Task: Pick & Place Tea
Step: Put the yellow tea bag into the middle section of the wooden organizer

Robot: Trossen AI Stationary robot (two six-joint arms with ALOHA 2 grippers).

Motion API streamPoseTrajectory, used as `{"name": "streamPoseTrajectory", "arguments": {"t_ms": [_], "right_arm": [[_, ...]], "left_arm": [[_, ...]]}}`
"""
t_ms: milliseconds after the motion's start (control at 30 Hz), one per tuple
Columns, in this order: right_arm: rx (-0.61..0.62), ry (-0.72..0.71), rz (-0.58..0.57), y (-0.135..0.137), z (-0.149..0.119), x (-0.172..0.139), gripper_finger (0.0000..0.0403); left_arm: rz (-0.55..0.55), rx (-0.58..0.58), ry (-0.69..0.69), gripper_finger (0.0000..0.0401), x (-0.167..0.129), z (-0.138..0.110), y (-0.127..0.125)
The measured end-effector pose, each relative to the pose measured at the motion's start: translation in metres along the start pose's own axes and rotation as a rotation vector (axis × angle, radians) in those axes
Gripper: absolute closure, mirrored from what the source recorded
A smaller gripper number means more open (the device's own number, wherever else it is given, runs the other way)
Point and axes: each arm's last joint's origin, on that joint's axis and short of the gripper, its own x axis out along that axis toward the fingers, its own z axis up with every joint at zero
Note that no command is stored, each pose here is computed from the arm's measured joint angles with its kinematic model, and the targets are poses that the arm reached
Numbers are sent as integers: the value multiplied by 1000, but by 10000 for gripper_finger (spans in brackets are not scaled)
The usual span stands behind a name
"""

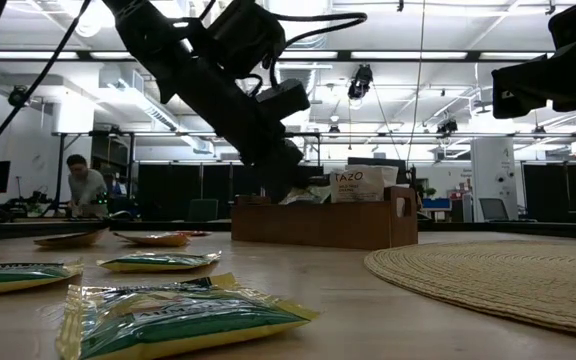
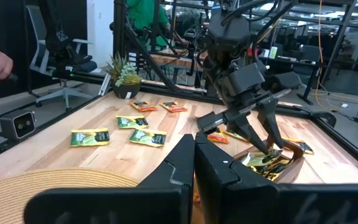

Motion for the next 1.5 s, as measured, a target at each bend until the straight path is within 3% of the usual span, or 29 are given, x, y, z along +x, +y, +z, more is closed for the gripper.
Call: {"name": "streamPoseTrajectory", "arguments": {"t_ms": [767, 1133, 1500], "right_arm": [[0, 0, 0, 0, 0, 0, 394], [0, 0, 0, 0, 0, 0, 394], [0, 0, 0, 0, 0, 0, 394]], "left_arm": [[0, -14, -21, 295, -6, 6, 3], [-2, 1, -54, 295, -34, 18, -1], [-104, -8, 104, 295, -74, 35, -18]]}}
